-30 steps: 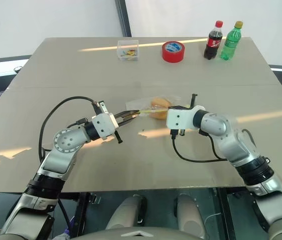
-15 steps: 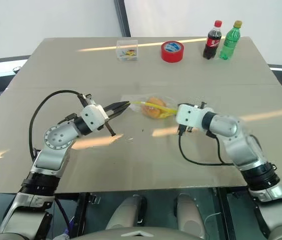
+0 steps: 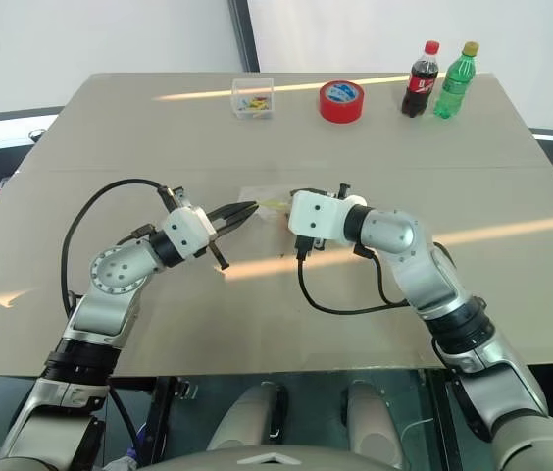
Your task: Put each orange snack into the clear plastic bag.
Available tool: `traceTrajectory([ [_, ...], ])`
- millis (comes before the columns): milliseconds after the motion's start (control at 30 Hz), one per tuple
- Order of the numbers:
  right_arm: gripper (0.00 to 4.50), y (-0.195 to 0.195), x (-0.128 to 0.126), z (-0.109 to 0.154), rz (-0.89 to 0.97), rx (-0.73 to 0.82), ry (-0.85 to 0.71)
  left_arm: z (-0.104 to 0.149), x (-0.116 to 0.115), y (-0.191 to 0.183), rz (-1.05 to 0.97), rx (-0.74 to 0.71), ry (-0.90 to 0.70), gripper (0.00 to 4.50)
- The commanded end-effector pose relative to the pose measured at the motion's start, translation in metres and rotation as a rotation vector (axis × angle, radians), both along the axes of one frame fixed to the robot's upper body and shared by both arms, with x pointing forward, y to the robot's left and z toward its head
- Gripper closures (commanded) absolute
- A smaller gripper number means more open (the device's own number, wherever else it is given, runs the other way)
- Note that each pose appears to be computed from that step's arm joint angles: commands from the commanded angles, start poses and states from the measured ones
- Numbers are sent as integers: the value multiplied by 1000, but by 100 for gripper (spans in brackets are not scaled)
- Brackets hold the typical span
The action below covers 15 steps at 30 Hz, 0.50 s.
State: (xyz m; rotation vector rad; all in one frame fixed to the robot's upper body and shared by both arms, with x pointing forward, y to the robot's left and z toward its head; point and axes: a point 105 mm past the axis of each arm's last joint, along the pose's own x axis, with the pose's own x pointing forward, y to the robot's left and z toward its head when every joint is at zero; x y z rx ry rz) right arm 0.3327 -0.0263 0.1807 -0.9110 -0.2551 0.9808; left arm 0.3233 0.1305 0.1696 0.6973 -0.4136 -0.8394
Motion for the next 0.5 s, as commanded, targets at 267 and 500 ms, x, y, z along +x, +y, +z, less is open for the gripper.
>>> traceTrajectory([
  [267,280,12,-4,20,61,25,-61,9,-8,-5,-20,1,-50,450],
  [500,280,17,-8,17,88,21,-46,9,-8,-5,-21,-1,-51,450],
])
